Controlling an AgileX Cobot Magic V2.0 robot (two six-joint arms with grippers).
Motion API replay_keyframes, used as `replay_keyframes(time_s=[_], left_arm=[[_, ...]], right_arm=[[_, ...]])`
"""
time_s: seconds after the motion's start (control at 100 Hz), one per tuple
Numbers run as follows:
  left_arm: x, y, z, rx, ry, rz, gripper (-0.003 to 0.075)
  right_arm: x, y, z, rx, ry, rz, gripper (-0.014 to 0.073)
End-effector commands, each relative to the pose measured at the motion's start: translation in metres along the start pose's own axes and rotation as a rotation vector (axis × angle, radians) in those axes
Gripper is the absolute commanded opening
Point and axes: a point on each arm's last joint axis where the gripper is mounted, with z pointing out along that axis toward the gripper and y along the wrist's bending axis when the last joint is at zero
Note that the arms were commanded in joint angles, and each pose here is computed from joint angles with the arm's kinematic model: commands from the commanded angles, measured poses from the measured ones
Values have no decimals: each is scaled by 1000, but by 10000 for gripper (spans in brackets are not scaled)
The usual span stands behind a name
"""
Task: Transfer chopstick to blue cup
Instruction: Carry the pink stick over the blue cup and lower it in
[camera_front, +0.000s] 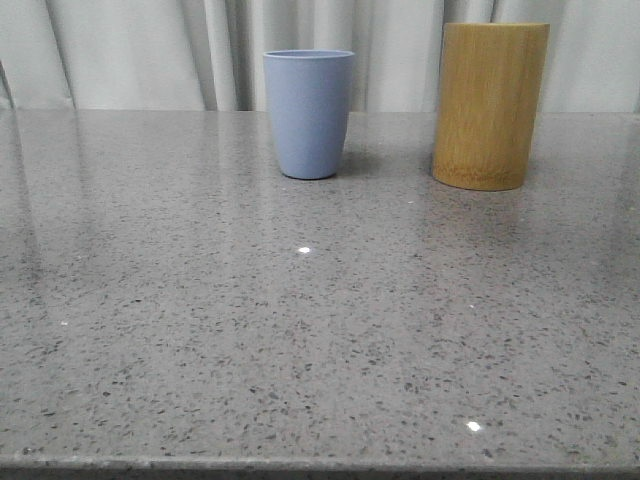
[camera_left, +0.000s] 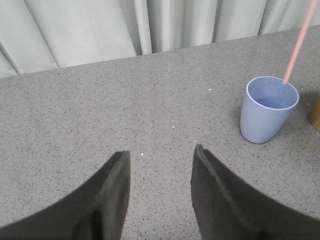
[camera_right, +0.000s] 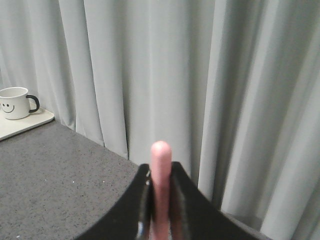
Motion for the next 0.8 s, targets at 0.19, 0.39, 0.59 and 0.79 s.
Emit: replay_keyframes(time_s=[0.19,0.39,0.59,0.79], left_arm=[[-14,0,-9,1,-118,-11,285],[-14,0,-9,1,-120,-11,285],[-15,0,-9,1,-122,-11,285],[-15,0,-9,1,-125,-11,285]], right_arm=[[-17,-1,0,8,-146,-14,-62],[-6,-8,10,24,-112,-20,-62],[8,-15,20,41,-62,-35,-62],[24,-17,27,46,-10,-45,-62]])
